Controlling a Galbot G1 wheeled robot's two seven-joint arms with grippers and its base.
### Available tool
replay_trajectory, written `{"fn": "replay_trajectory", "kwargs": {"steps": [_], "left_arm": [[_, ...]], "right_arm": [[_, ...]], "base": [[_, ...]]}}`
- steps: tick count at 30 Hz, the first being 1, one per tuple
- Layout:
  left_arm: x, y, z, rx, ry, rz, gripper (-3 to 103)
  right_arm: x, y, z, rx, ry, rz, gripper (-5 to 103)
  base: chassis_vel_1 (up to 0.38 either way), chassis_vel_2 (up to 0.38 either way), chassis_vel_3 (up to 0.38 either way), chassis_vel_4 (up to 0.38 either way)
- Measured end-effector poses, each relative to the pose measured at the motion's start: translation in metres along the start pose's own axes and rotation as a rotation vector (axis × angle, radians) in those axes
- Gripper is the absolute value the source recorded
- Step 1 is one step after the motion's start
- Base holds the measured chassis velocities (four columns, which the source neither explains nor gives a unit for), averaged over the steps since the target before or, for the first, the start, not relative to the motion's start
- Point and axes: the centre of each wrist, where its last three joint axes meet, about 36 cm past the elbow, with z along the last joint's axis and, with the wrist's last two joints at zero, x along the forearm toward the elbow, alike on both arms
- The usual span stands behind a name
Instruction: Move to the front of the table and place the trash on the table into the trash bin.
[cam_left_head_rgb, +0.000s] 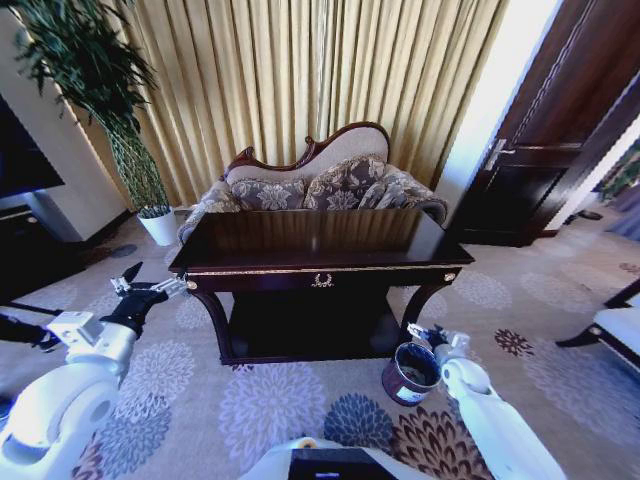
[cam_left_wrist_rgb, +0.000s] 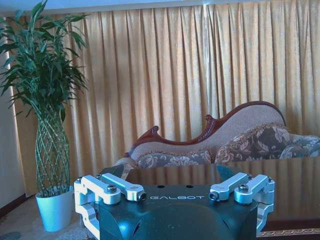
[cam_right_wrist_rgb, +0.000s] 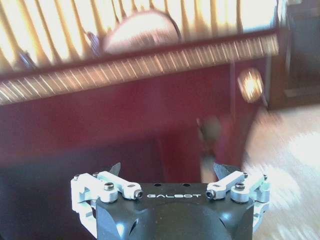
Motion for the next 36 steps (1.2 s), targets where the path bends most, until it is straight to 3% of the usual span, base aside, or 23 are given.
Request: {"fn": "replay_trajectory", "kwargs": {"steps": [6,9,13,23,36], "left_arm": [[0.001,-0.001,0.002,0.007,-0.006,0.002,100],[0.000,-0.001,0.003,0.011,-0.010,0.003,100],[0.000,-0.005,0.001,0.013,-0.017,0.018,100],[-0.003,-0.010,-0.002,0.014,-0.027,0.040,100],[0.006,-0.015,-0.009,-0.024,-0.020,-0.011,100]], "right_arm": [[0.036,0.041,-0.044,-0.006,-0.132,-0.102,100],[0.067,0.074,-0.075,0.009,-0.212,-0.194,100],[0.088,0.092,-0.089,0.018,-0.259,-0.247,100],[0.117,0.115,-0.105,0.027,-0.283,-0.279,100],[0.145,0.130,-0.129,0.176,-0.333,-0.161,100]], "base": [[0.000,0.000,0.000,0.000],[0.000,0.000,0.000,0.000],[0.000,0.000,0.000,0.000],[0.000,0.000,0.000,0.000],[0.000,0.000,0.000,0.000]]}}
